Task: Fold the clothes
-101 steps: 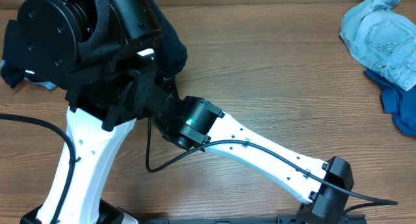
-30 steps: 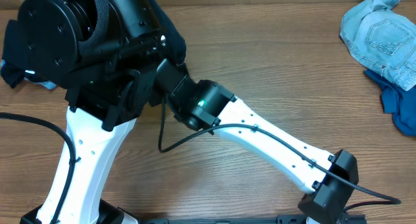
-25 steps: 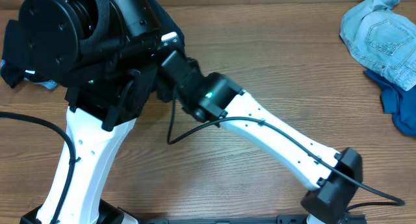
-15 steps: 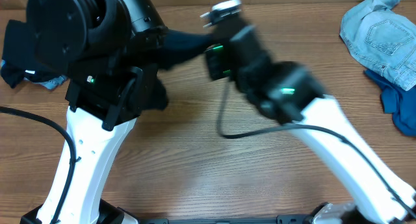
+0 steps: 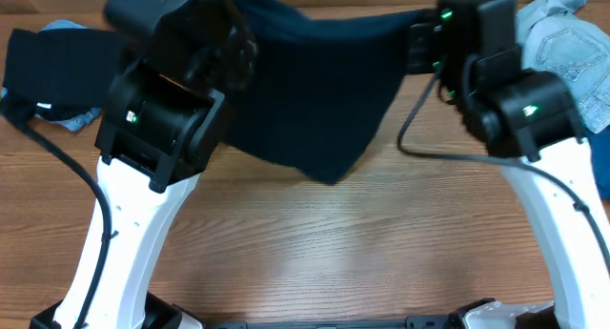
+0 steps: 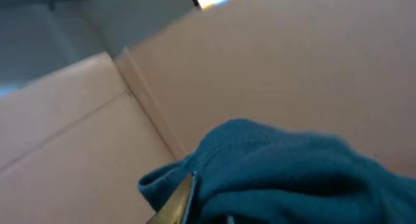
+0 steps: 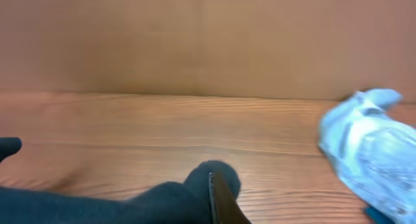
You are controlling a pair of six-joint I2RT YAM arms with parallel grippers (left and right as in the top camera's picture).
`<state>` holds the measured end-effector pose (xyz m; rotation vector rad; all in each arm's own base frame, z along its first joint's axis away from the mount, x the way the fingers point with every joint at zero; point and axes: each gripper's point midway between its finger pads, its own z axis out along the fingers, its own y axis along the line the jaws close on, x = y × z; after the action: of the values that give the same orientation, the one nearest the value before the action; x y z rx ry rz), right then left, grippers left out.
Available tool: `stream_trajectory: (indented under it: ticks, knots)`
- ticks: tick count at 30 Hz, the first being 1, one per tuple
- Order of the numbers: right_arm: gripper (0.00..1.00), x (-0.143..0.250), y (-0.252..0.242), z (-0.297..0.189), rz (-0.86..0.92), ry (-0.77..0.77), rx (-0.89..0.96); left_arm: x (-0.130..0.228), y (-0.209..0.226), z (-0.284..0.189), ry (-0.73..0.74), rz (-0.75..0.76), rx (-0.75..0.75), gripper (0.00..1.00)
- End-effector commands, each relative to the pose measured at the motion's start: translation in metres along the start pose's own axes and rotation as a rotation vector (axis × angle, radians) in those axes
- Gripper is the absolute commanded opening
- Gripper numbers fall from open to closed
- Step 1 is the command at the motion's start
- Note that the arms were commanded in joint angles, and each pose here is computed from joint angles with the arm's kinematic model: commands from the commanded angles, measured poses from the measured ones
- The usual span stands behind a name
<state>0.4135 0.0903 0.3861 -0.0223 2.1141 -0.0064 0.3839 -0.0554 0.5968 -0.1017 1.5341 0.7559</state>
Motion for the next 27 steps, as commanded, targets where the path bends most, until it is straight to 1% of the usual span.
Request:
stream_trajectory:
  ticks: [1,4,6,11,14,16,20,22,25,27]
  knots:
    - [0.04,-0.008,-0.027,0.003,-0.008,-0.011,-0.009,0.021,-0.013,-0.004,0.068,-0.123,0.057,0.18]
    - [0.04,-0.010,-0.035,0.005,-0.018,-0.013,-0.056,0.047,-0.037,-0.009,0.146,-0.110,0.164,0.21]
    - [0.04,-0.015,-0.033,0.006,-0.066,-0.032,-0.101,0.064,-0.048,-0.012,0.203,-0.117,0.226,0.21]
    - [0.04,-0.034,-0.036,0.005,-0.087,-0.112,-0.096,0.099,-0.062,-0.007,0.330,-0.136,0.357,0.21]
    - [0.04,-0.040,-0.036,0.004,-0.102,-0.135,-0.093,0.117,-0.066,0.005,0.389,-0.134,0.414,0.23]
    - [0.04,-0.042,-0.038,0.005,-0.100,-0.142,-0.087,0.127,-0.068,0.013,0.419,-0.139,0.434,0.26]
    - [0.04,-0.043,-0.043,0.018,-0.095,-0.143,-0.060,0.139,-0.073,0.032,0.447,-0.152,0.479,0.27]
    - [0.04,-0.044,-0.048,0.027,-0.091,-0.141,-0.042,0.143,-0.080,0.041,0.447,-0.154,0.525,0.27]
    - [0.04,-0.048,-0.055,0.042,-0.082,-0.156,-0.025,0.144,-0.090,0.056,0.431,-0.170,0.567,0.27]
    - [0.04,-0.057,-0.061,0.054,-0.074,-0.192,-0.012,0.142,-0.098,0.071,0.405,-0.197,0.597,0.27]
